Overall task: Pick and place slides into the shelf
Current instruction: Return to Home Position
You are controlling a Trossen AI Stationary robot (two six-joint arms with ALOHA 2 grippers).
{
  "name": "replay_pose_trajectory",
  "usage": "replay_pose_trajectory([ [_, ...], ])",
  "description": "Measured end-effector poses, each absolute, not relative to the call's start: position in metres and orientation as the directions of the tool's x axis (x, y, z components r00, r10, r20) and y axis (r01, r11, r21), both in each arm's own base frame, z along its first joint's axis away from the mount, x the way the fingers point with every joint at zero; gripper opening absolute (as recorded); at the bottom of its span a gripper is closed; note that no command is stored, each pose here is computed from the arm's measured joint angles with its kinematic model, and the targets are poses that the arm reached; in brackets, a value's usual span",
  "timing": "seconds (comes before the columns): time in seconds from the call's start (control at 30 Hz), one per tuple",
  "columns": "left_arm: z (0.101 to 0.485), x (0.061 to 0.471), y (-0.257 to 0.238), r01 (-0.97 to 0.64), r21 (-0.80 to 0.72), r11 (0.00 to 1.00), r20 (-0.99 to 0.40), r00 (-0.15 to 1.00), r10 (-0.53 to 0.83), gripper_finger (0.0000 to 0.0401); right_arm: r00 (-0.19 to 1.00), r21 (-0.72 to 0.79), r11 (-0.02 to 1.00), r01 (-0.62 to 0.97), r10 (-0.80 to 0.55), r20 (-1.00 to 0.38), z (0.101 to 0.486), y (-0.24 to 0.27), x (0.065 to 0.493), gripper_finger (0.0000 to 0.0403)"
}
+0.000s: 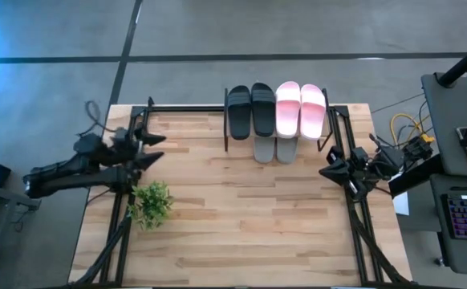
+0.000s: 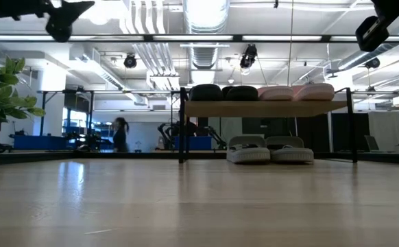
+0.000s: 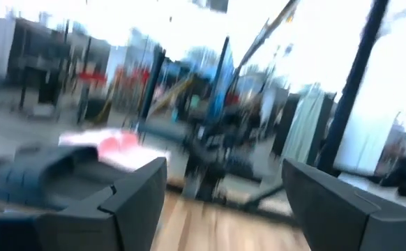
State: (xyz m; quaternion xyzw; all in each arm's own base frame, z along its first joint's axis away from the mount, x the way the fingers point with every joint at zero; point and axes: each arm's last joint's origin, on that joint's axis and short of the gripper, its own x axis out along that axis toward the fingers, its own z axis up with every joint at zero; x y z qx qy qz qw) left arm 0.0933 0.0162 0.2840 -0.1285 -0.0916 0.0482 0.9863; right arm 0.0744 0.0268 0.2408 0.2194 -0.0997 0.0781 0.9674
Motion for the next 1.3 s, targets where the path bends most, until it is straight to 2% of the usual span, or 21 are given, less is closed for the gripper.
replay_pose_trajectory([
  [0.27, 0.251, 0.085, 0.015, -0.031, -0.288, 0.957, 0.274, 0.955, 0.114, 0.0270, 0.973, 0.413, 0.898, -0.153, 0.064, 0.221, 0.240, 0.026, 0.075, 0.0013],
  [0.57, 0.223, 0.085, 0.014, -0.025, -0.306, 0.952, 0.273, 0.955, 0.113, 0.0270, 0.973, 0.424, 0.892, -0.156, 0.065, 0.221, 0.240, 0.026, 0.075, 0.0013],
  [1.0, 0.179, 0.097, 0.017, -0.086, -0.344, 0.935, 0.121, 0.983, 0.135, 0.0270, 0.980, 0.370, 0.921, -0.119, 0.049, 0.191, 0.238, 0.025, 0.075, 0.0013],
  [1.3, 0.175, 0.097, 0.020, -0.178, -0.346, 0.921, 0.086, 0.972, 0.220, 0.0270, 0.989, 0.413, 0.905, -0.101, 0.046, 0.141, 0.219, 0.028, 0.081, 0.0013],
])
